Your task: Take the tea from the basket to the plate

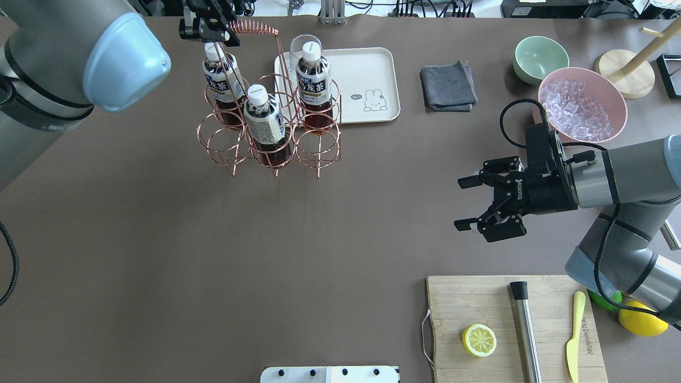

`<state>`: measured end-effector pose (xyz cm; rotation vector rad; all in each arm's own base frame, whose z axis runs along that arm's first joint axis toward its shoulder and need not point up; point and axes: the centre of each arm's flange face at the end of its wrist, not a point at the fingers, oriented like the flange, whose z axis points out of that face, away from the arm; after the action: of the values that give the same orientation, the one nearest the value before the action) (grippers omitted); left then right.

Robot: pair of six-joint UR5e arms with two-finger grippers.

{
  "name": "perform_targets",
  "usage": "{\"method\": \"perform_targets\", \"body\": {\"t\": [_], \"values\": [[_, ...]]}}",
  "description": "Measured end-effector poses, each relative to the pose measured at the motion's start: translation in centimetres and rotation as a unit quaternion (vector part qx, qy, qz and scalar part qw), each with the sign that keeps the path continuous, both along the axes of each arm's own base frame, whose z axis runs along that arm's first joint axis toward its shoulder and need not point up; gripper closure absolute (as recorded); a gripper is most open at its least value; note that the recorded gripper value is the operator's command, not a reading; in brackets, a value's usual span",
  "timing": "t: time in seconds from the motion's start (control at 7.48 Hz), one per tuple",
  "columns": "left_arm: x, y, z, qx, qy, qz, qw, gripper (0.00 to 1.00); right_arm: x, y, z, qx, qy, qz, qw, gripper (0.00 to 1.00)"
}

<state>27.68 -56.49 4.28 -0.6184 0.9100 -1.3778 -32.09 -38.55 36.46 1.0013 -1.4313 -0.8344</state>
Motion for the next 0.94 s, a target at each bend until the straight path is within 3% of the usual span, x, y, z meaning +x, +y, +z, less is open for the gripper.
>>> {"method": "perform_targets", "body": {"t": [0.94], "values": [[5.9,6.6,-5.8,-0.031,0.003,-0.014,0.9994,1.0,0.0,0.4,0.9,-0.006,0.007,-0.007,0.9999,0.0]]}}
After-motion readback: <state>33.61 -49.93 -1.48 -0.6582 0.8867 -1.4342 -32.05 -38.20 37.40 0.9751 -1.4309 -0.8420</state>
